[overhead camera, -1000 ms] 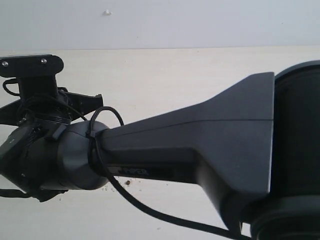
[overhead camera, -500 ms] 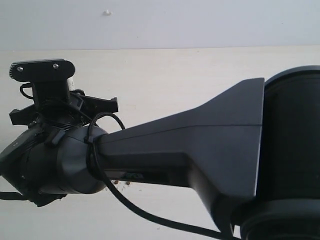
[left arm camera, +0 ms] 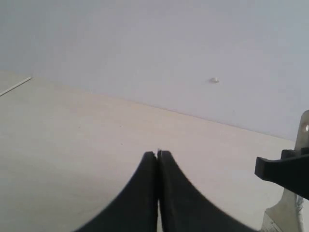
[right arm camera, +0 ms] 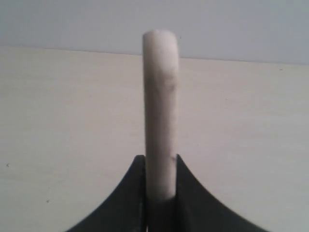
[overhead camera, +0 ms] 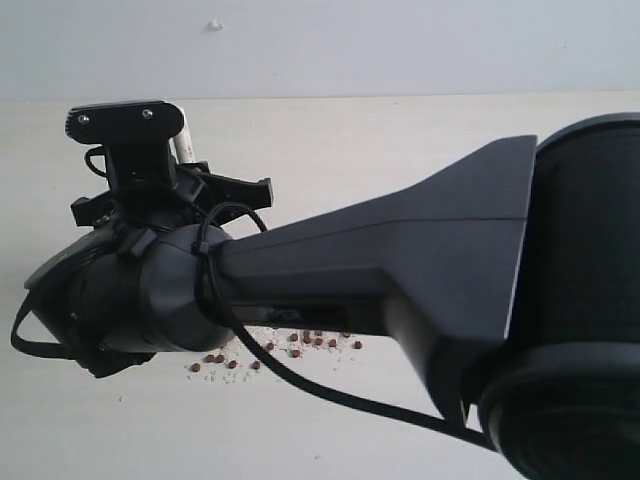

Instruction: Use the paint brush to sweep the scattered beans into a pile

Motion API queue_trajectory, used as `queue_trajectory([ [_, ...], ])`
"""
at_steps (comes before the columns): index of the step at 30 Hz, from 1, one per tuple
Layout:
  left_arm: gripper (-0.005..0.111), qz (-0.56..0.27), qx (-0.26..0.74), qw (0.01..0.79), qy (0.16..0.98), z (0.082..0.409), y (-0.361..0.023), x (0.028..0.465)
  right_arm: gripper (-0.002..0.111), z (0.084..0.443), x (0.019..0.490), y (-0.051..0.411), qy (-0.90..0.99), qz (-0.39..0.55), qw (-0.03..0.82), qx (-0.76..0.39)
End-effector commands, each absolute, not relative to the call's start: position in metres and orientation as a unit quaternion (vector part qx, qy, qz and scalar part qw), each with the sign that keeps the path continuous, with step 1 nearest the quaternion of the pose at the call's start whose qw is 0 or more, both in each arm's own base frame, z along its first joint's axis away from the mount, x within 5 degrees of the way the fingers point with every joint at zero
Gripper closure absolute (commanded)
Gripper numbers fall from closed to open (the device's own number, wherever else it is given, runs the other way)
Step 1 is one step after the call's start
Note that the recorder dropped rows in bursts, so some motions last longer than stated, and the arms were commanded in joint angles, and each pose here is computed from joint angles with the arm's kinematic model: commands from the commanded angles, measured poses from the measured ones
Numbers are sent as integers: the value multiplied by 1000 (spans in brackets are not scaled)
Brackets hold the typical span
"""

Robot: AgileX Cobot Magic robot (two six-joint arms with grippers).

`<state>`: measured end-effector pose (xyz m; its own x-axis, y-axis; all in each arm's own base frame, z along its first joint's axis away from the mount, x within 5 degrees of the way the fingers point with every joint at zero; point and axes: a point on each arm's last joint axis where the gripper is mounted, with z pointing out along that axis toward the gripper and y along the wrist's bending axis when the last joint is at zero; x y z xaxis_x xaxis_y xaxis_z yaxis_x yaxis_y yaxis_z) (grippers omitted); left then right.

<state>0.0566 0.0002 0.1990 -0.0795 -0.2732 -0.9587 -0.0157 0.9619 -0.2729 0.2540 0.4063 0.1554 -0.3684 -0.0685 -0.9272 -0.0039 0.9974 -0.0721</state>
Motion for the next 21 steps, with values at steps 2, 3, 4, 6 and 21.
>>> queue_trajectory([
  [2, 107, -99, -97, 673, 727, 198, 0, 56, 108, 168, 253, 406, 823, -19, 567, -27],
  [3, 107, -99, -97, 673, 727, 198, 0, 56, 108, 173, 252, 407, 823, -11, 568, -26],
  [4, 107, -99, -97, 673, 727, 198, 0, 56, 108, 178, 250, 408, 822, -7, 568, -36],
  [6, 107, -99, -97, 673, 727, 198, 0, 56, 108, 186, 245, 411, 821, 6, 567, -65],
  [21, 107, -99, -97, 673, 727, 198, 0, 56, 108, 185, 206, 360, 827, 131, 503, -213],
])
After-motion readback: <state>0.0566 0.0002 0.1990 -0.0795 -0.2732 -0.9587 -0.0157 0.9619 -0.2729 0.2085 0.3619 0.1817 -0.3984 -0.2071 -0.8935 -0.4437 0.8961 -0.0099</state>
